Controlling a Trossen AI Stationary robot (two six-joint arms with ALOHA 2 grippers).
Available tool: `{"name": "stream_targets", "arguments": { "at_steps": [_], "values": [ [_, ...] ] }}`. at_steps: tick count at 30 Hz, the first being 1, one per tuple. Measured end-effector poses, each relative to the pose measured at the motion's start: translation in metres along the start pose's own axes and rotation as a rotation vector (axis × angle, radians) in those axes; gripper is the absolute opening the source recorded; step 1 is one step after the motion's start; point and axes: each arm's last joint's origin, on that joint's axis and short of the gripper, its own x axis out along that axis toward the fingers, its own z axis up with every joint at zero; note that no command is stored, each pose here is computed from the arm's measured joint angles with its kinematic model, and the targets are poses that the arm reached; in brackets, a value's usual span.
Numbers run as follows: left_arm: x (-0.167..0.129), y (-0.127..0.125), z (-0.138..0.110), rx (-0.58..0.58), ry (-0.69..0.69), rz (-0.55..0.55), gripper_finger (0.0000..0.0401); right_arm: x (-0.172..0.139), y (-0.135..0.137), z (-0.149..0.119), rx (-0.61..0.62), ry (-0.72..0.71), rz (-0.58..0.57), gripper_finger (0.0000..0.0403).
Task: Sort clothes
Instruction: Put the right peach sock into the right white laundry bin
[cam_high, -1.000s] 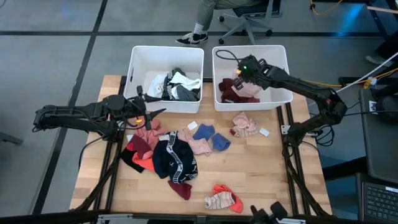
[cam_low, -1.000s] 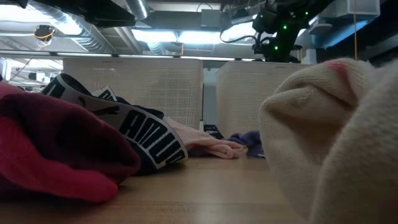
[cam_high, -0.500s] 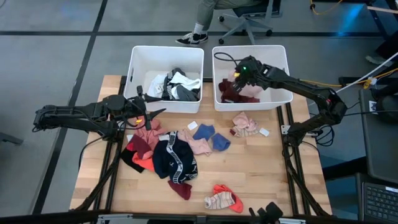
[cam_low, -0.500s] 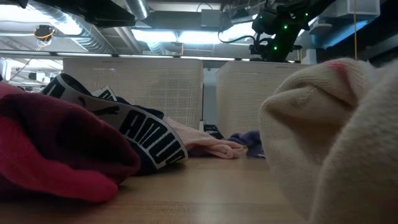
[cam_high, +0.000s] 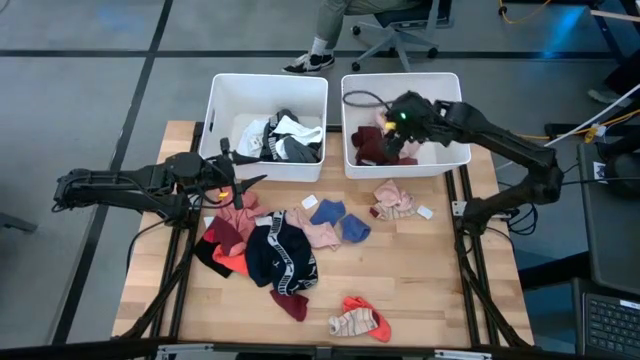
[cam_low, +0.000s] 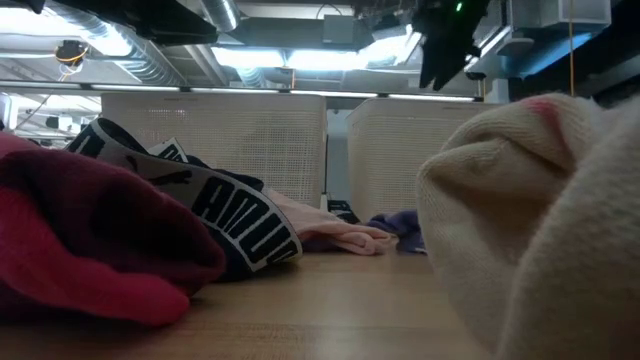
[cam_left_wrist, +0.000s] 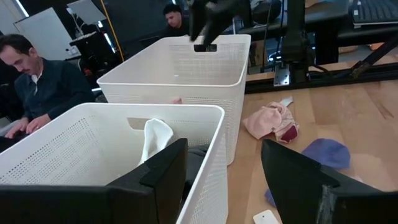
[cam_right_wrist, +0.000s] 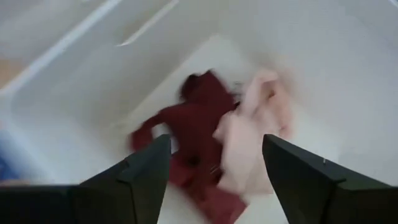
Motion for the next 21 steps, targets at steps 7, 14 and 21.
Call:
{"name": "stream_targets", "arguments": {
  "at_steps": [7,14,21],
  "values": [
    [0.000,0.000,0.000,-0.003,0.001,0.000,0.0194,-0.047,0.042,-0.035,0.039,0.103,0.164,0.0255],
    [0.000,0.000,0.000,-0.009,0.001,0.000,0.0194,-0.077,0.078,-0.069,0.046,0.187,0.184,0.0255],
    [0.000,0.000,0.000,-0.013,0.003,0.000,0.0194,-0.100,0.102,-0.100,0.051,0.122,0.136,0.0255]
  ]
}}
